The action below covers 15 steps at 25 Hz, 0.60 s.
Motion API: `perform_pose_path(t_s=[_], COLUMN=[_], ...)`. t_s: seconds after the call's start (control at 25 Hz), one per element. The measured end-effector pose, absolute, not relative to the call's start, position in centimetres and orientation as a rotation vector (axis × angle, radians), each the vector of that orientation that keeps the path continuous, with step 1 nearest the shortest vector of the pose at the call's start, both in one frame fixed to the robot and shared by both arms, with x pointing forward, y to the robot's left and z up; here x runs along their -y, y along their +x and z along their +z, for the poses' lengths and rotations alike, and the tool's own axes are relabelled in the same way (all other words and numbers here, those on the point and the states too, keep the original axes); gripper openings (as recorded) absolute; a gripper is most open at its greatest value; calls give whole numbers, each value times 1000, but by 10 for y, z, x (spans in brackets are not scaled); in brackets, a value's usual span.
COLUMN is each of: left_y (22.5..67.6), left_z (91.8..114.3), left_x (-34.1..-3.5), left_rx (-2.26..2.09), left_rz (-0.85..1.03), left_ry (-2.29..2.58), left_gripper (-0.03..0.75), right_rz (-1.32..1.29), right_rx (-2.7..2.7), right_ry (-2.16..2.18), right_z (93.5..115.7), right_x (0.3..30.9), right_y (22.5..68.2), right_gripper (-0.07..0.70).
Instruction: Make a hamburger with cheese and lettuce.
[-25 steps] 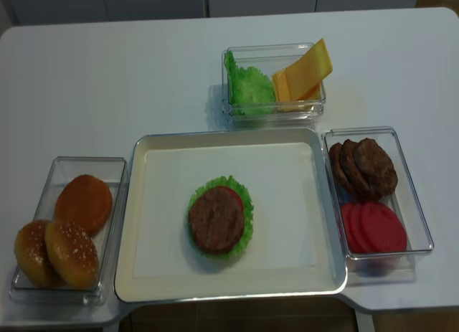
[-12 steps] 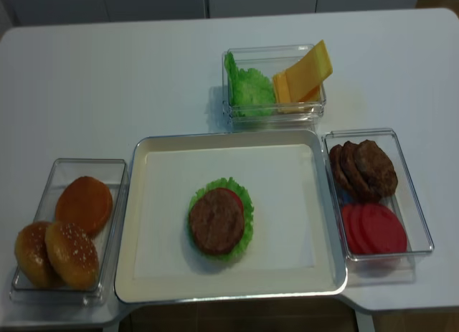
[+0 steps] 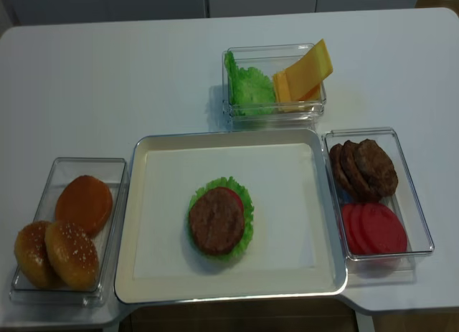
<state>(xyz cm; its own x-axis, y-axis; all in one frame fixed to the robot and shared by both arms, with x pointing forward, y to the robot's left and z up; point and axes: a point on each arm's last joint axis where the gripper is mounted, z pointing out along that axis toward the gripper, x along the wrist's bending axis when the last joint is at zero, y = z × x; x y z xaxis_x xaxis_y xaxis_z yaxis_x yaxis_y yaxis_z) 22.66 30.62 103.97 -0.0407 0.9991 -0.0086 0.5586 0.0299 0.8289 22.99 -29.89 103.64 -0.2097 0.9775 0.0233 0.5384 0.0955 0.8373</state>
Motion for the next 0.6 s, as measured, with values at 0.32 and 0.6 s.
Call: perform_pose_path(t_s=[0.32,0.6], left_y=[227,227], left_z=[1040,1040], left_x=[-306,-306], left_rx=[-1671,-1671], left_rz=[880,880], left_ry=[1597,1597], left_gripper=[414,414], right_rz=[1017,1018], right_rx=[-1811,-1809], right_ry=[1492,1495], right_z=[1037,1037], right_x=[298,298], right_y=[230,230], right_gripper=[553,553])
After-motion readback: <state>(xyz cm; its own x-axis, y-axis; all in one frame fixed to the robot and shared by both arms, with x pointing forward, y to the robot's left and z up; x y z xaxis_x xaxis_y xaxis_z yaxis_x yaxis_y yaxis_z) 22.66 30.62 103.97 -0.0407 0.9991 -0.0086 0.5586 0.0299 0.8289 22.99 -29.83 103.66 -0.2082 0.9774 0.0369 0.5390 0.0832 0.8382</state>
